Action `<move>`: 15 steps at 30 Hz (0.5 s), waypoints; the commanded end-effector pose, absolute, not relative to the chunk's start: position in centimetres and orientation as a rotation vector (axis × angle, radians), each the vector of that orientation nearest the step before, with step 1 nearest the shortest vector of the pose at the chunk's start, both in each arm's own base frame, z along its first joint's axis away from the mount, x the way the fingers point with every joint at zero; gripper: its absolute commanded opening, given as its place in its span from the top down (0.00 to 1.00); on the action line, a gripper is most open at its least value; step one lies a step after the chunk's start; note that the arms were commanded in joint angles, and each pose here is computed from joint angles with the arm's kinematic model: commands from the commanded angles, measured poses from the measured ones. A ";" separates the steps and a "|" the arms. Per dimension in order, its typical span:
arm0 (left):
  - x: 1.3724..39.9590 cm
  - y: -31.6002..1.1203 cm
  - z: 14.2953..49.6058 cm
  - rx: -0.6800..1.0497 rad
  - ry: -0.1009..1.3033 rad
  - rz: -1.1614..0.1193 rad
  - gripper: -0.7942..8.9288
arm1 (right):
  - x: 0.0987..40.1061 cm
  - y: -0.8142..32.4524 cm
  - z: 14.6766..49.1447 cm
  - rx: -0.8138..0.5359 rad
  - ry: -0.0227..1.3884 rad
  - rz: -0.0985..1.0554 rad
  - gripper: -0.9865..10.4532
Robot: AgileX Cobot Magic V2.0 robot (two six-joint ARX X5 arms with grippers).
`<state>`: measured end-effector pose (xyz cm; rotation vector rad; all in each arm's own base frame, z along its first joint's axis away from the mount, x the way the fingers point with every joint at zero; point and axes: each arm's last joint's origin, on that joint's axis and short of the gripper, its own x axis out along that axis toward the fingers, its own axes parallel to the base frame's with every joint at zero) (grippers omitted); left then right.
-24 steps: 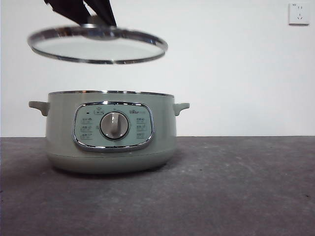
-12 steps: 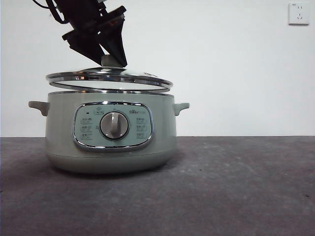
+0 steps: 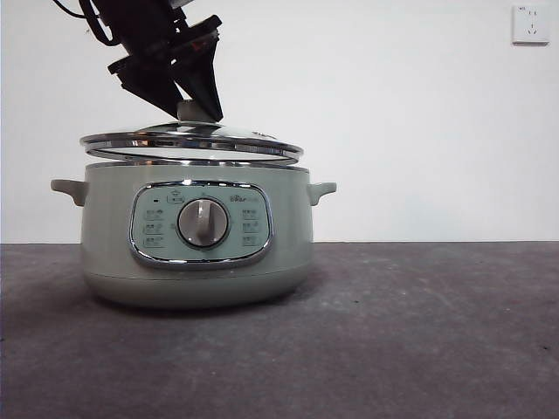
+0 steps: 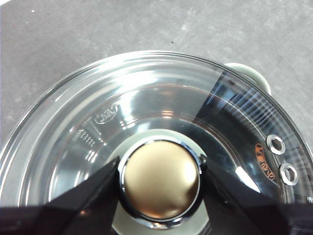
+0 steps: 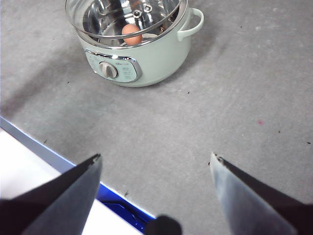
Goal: Pick up the egg,open the lid,put the egg in the pot,close the lid
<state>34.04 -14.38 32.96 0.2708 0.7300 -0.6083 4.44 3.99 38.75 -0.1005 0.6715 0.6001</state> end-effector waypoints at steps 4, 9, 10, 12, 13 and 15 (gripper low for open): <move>34.1 -14.5 33.2 0.276 0.705 -0.623 0.93 | 4.5 4.0 38.6 -0.097 0.667 0.575 0.58; 34.1 -14.5 33.1 0.277 0.714 -0.623 0.93 | 4.6 4.0 38.6 -0.099 0.664 0.577 0.58; 34.1 -14.5 33.1 0.277 0.714 -0.623 0.93 | 4.6 4.0 38.6 -0.099 0.665 0.577 0.58; 34.3 -14.6 32.9 0.277 0.722 -0.623 0.93 | 4.6 4.0 38.7 -0.099 0.664 0.577 0.58; 34.4 -14.6 32.6 0.278 0.735 -0.624 0.93 | 4.6 4.0 38.7 -0.098 0.663 0.577 0.58; 34.5 -15.0 32.1 0.280 0.748 -0.630 0.93 | 4.6 4.0 38.7 -0.097 0.662 0.577 0.58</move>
